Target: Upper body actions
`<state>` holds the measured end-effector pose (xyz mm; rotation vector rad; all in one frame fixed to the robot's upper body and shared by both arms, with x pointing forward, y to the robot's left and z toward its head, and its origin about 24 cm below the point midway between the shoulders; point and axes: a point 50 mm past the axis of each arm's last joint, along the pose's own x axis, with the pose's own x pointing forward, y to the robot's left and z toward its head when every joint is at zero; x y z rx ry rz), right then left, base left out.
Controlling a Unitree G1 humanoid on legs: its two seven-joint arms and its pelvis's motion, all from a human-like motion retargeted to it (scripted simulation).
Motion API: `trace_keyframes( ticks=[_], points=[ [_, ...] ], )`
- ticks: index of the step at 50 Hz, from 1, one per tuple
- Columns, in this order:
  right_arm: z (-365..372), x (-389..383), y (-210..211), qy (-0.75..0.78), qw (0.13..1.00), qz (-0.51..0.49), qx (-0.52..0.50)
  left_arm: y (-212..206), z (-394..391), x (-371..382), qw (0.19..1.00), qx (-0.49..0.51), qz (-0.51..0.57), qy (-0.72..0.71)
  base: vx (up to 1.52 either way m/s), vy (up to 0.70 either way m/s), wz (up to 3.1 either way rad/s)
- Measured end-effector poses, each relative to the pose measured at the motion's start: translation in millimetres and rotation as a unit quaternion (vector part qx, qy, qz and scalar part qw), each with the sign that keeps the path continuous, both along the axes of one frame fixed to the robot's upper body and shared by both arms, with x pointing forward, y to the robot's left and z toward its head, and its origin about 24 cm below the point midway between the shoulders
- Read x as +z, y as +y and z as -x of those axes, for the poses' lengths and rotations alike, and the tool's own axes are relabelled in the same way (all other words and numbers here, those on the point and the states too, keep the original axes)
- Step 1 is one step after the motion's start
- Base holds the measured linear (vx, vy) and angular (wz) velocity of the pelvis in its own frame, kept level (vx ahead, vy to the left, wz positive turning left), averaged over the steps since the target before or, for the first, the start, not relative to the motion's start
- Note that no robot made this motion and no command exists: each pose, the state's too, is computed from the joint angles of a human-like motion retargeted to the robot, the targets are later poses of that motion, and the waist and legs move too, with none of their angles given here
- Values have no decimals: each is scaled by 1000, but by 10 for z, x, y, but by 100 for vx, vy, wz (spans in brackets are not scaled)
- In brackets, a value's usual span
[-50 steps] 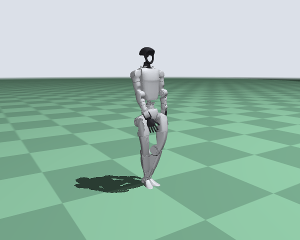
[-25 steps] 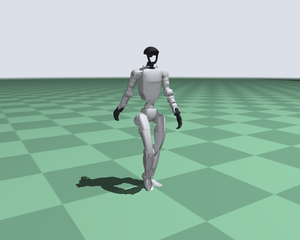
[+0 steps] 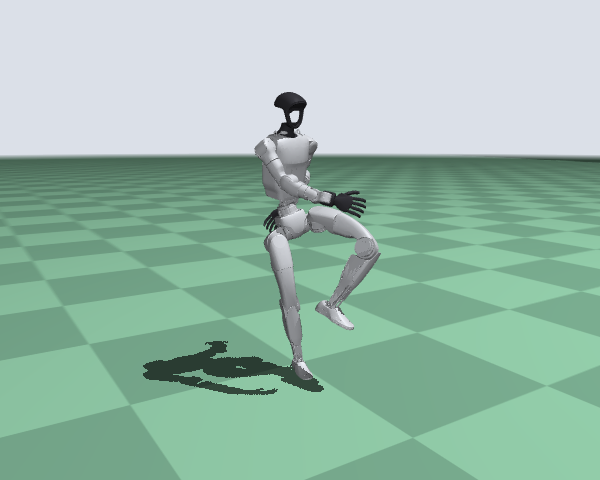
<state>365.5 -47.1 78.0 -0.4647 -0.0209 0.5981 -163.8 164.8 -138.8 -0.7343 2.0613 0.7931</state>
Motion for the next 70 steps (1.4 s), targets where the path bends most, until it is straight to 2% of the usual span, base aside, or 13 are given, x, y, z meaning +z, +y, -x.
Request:
trace_keyframes(
  ticks=[7, 12, 15, 20, 23, 25, 30, 34, 45, 50, 56, 64, 70],
  points=[
    [393, -717, -208, 29, 990, 136, 3, 151, -922, -318, 978, -121, 7, -170, 5, 1, 83],
    [1638, -1990, -816, 272, 925, 265, -7, 135, -1562, -404, 935, -264, 7, -237, 38, 28, 173],
    [2705, -2482, -1230, 470, 823, 305, -95, 129, -2325, -367, 882, -341, -2, -326, 2, 19, 176],
    [3829, -2498, -1600, 732, 576, 182, -313, 221, -4356, 518, 674, -464, -129, -560, -53, 17, 34],
    [4362, -2376, -1733, 796, 460, 71, -387, 333, -5022, 1248, 547, -512, -220, -624, -32, 20, 67],
    [4606, -2309, -1785, 795, 410, 89, -437, 438, -5162, 1516, 509, -498, -295, -637, -5, 7, -20],
    [5172, -2138, -1904, 742, 368, 163, -536, 416, -4976, 1420, 486, -451, -350, -662, 38, -1, -61],
    [5091, -2209, -1754, 764, 394, 135, -494, 321, -4625, 967, 547, -450, -285, -646, 2, -9, -62],
    [3860, -2567, -1458, 695, 627, 180, -302, 272, -1835, -400, 890, -351, -78, -281, 15, -10, -64],
    [2966, -2547, -1308, 602, 752, 206, -172, 126, -832, -289, 943, -307, 45, -118, -13, -14, -115],
    [2118, -2309, -1194, 436, 862, 225, -128, -158, -673, -264, 973, -166, 72, -142, -20, -7, 78],
    [2944, -2536, -1381, 574, 770, 159, -230, 94, -998, -358, 943, -277, 26, -180, 5, -2, 45],
    [3620, -2567, -1480, 652, 683, 231, -234, 169, -1463, -409, 916, -319, 19, -242, -3, -2, 42]
  ],
)
